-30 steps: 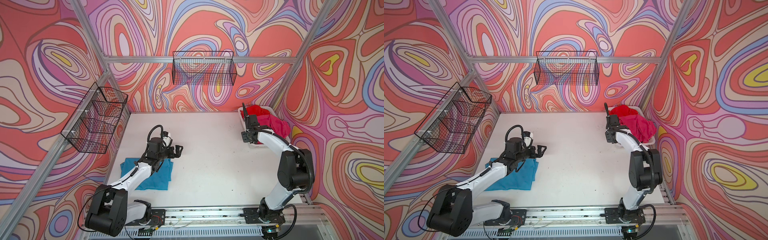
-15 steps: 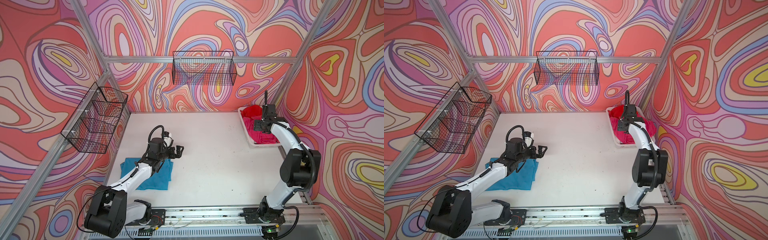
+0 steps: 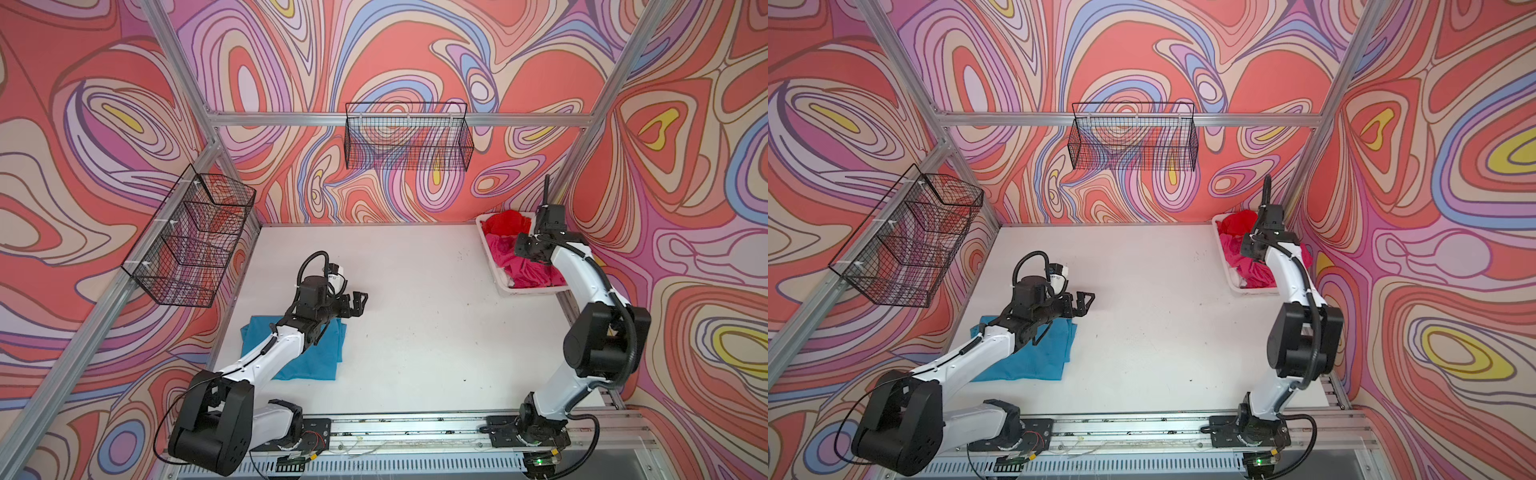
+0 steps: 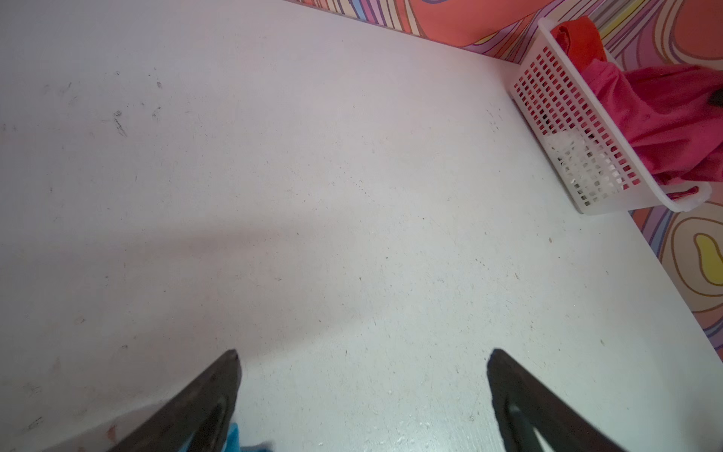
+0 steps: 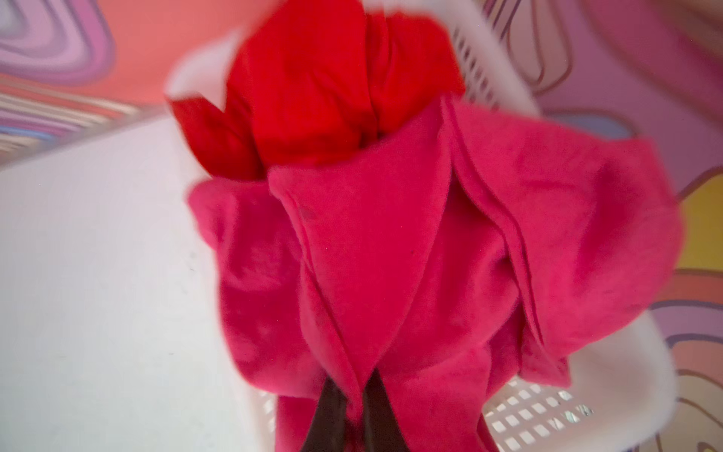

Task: Fold and stack the t-shirts
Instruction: 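Lift the pink t-shirt out and drop it on the table center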

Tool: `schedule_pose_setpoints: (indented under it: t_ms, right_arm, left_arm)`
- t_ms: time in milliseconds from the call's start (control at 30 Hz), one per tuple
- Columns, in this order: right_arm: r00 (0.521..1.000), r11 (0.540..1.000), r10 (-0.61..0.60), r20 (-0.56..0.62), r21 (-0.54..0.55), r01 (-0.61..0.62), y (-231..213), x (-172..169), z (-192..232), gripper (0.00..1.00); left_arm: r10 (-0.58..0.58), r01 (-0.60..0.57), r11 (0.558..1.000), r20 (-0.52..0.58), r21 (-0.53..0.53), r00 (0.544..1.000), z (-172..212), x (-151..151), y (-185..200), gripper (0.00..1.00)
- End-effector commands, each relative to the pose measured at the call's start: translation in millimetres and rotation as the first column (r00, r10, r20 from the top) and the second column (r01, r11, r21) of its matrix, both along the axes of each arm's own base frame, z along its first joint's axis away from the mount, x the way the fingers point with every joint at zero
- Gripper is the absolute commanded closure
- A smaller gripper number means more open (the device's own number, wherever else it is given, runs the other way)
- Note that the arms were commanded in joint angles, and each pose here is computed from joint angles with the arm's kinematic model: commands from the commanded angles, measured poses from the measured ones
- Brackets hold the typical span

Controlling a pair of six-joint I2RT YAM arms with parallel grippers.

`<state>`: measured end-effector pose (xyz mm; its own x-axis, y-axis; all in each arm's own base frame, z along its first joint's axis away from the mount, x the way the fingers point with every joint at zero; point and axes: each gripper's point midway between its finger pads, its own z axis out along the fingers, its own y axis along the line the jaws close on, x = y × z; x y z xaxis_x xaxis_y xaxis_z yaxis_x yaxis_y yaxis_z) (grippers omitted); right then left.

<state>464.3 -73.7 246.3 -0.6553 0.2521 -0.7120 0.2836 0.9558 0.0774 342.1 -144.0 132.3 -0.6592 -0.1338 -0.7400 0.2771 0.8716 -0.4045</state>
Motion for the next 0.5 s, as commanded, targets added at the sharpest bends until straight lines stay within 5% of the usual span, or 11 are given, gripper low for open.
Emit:
schedule_pose_setpoints:
  t_ms: [0, 233, 467]
  right_arm:
    - [0.979, 0.995, 0.082, 0.185, 0.041, -0.091, 27, -10, 86, 1.0]
    - [0.879, 0.955, 0.278, 0.387, -0.008, -0.298, 97, -29, 192, 1.0]
    - [0.703, 0.868, 0.435, 0.562, -0.053, -0.494, 172, -60, 282, 1.0]
  left_arm:
    - [-0.009, 0.009, 1.0, 0.007, 0.013, 1.0, 1, -3, -2, 0.0]
    - [-0.014, 0.014, 1.0, 0.014, 0.017, 1.0, 5, -3, -3, 0.0]
    - [-0.004, 0.004, 1.0, 0.022, 0.025, 1.0, 7, -4, 0, 0.0]
